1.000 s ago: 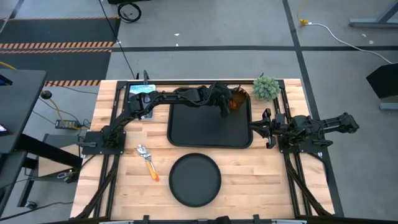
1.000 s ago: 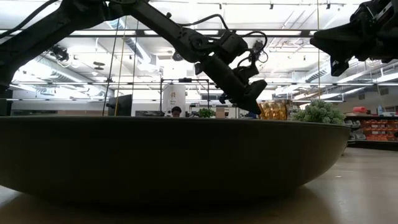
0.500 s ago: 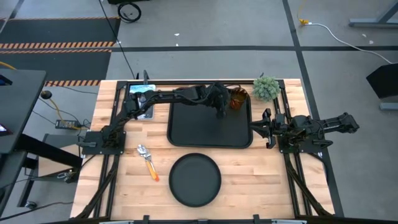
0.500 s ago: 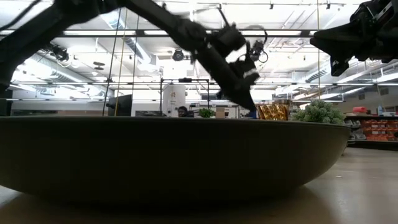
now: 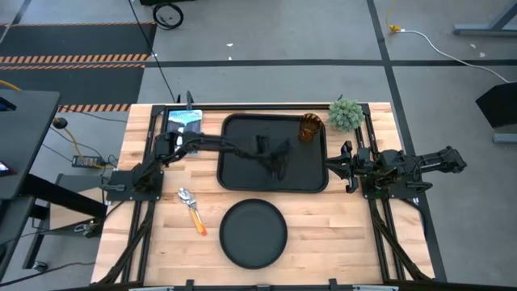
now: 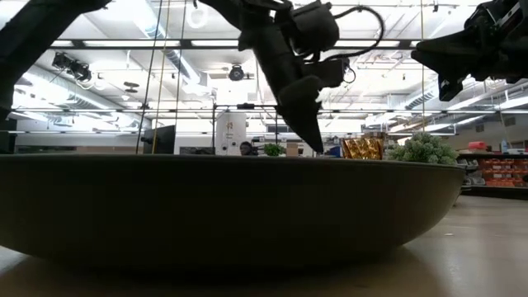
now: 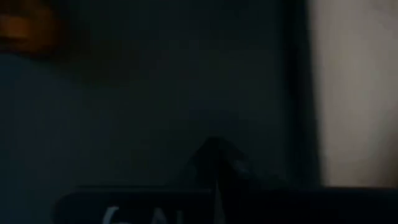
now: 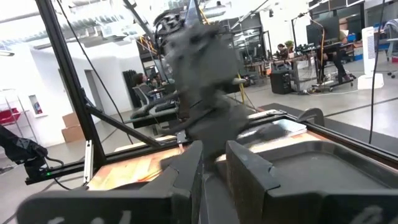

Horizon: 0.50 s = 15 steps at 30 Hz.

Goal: Pick and place plate/cup/fork/spoon on tray
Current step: Put the black plate on the black serving tray

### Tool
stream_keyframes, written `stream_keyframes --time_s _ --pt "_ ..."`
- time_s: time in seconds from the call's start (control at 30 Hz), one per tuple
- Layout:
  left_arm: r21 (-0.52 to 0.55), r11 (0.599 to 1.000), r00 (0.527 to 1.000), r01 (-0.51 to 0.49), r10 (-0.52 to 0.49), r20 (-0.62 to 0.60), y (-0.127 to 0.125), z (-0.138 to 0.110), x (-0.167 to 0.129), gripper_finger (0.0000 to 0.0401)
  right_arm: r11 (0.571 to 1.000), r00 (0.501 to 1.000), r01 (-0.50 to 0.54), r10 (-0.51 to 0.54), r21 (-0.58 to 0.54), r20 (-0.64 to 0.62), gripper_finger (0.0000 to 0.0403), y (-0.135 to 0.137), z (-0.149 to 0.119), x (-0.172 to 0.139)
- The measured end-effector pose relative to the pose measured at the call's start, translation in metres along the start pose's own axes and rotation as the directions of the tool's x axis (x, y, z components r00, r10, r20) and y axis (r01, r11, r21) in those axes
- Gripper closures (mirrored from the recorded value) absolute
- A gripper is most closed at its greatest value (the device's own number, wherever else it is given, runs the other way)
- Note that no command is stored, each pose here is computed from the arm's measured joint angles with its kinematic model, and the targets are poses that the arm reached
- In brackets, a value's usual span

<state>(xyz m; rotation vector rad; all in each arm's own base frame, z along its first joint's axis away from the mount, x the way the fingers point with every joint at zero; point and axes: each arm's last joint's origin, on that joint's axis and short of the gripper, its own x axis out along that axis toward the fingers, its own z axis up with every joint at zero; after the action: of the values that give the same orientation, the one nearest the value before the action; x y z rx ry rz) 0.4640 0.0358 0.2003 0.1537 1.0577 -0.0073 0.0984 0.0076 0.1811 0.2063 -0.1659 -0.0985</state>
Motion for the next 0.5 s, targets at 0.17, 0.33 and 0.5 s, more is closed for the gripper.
stream_keyframes --time_s 0.17,0.33,0.5 --pt "0.047 0.998 0.999 0.028 -0.030 0.039 -0.034 -0.013 0.005 0.0390 1.000 1.000 0.000 0.000 0.000 0.000 0.0325 0.000 0.000 0.000" --pt "0.039 0.998 0.995 0.047 -0.051 0.090 -0.060 -0.027 0.001 0.0390 1.000 1.000 -0.001 0.001 0.002 0.005 0.0325 0.000 0.000 0.000" --pt "0.035 0.997 0.986 0.072 -0.076 0.151 -0.079 -0.033 -0.009 0.0390 1.000 1.000 -0.002 0.002 0.002 0.008 0.0325 0.000 0.001 0.000"
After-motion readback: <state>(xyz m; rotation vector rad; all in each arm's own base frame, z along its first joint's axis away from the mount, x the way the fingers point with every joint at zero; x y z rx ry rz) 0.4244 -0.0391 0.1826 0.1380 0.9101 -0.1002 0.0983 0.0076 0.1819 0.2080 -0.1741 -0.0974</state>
